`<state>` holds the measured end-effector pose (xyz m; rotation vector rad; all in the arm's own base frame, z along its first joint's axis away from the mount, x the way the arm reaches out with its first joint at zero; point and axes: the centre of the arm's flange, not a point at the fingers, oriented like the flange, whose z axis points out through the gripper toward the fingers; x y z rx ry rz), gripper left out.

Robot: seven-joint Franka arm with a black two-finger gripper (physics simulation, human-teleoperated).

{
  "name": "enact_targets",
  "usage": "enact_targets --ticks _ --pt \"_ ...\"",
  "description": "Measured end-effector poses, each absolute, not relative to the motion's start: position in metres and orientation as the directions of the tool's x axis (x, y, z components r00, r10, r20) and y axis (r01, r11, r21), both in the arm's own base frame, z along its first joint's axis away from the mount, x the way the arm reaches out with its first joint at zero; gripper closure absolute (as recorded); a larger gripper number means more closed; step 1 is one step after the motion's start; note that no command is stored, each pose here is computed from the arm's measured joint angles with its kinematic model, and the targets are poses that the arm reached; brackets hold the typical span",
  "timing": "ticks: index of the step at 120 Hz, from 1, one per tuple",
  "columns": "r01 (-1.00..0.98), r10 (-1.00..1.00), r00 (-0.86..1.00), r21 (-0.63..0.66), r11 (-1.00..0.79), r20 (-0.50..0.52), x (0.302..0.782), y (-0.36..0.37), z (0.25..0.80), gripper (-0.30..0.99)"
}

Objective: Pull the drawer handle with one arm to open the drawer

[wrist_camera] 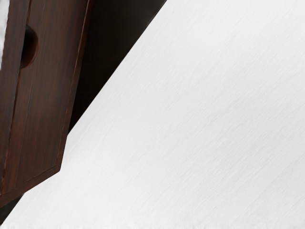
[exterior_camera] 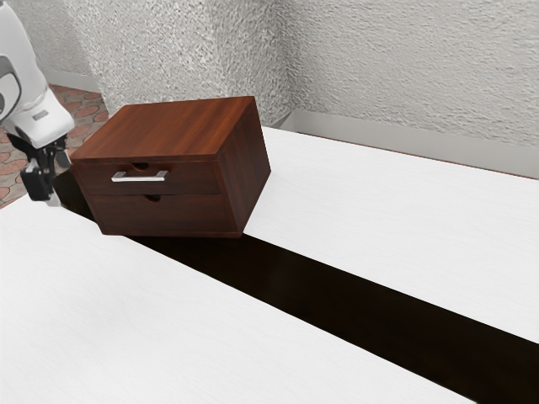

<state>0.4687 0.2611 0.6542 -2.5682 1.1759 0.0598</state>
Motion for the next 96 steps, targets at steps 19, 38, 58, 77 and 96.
enact_targets --ticks 19,38,58,77,96 --pt "-0.727 -0.714 0.677 -0.314 -0.610 -0.178 0.466 0.277 0.657 0.00" --pt "-0.724 -0.714 0.676 -0.346 -0.597 -0.182 0.474 0.280 0.655 0.00" --pt "-0.729 -0.717 0.670 -0.351 -0.588 -0.190 0.483 0.283 0.640 0.00" --pt "-0.734 -0.728 0.660 -0.366 -0.572 -0.188 0.492 0.280 0.632 0.00" --pt "-0.734 -0.727 0.659 -0.370 -0.569 -0.190 0.496 0.284 0.620 0.00"
